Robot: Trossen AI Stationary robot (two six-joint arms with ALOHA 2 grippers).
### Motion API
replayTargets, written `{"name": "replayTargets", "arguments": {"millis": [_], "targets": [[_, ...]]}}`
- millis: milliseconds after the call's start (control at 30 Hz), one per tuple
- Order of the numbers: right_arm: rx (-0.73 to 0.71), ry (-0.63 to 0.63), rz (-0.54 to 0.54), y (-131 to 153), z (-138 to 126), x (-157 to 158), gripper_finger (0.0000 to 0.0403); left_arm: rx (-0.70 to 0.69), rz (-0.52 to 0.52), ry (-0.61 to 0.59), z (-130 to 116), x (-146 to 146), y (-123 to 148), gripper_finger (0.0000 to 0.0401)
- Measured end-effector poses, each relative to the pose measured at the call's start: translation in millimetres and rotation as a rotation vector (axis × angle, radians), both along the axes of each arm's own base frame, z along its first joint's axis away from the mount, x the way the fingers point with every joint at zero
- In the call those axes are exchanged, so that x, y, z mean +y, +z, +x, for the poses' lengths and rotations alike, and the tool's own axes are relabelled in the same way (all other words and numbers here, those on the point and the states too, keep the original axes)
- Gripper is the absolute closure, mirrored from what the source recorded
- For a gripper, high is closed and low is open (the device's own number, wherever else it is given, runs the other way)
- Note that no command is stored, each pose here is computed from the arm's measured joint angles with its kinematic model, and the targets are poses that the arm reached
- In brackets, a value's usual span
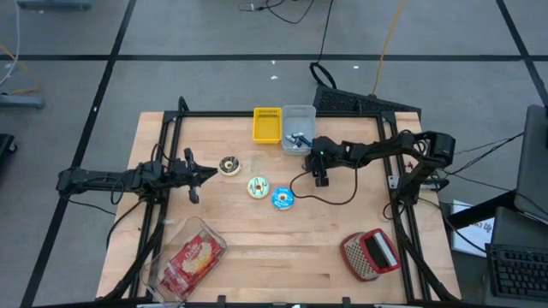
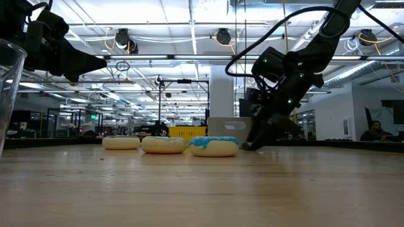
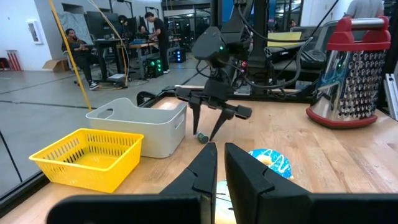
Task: Pick & Place Food Item
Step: Put the green food coloring bottle into the white basket
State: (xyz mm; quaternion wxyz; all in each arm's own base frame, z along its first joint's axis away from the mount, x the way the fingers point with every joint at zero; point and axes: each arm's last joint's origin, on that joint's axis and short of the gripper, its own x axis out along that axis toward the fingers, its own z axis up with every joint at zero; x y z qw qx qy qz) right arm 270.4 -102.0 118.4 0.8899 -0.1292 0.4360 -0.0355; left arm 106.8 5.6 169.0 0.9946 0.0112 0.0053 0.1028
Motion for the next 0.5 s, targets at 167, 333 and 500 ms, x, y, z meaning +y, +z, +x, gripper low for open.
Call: {"name": "replayTargets", "arguments": {"millis": [167,333,500], "targets": [[0.010,-0.022,0.060,-0.8,-2.1,1.6,0.0254,0.000,0.000,0.000,0.0,0.0,0.0,0.0370],[0.014,-0.051,0.112,-1.8,-3.2,2.7,0.0292,0.000,0.000,0.000,0.0,0.0,0.0,0.0370],[0.007,-0.071,0.134,-1.8,-3.1,3.0,0.0337,0.000,0.000,0.000,0.0,0.0,0.0,0.0370]]}}
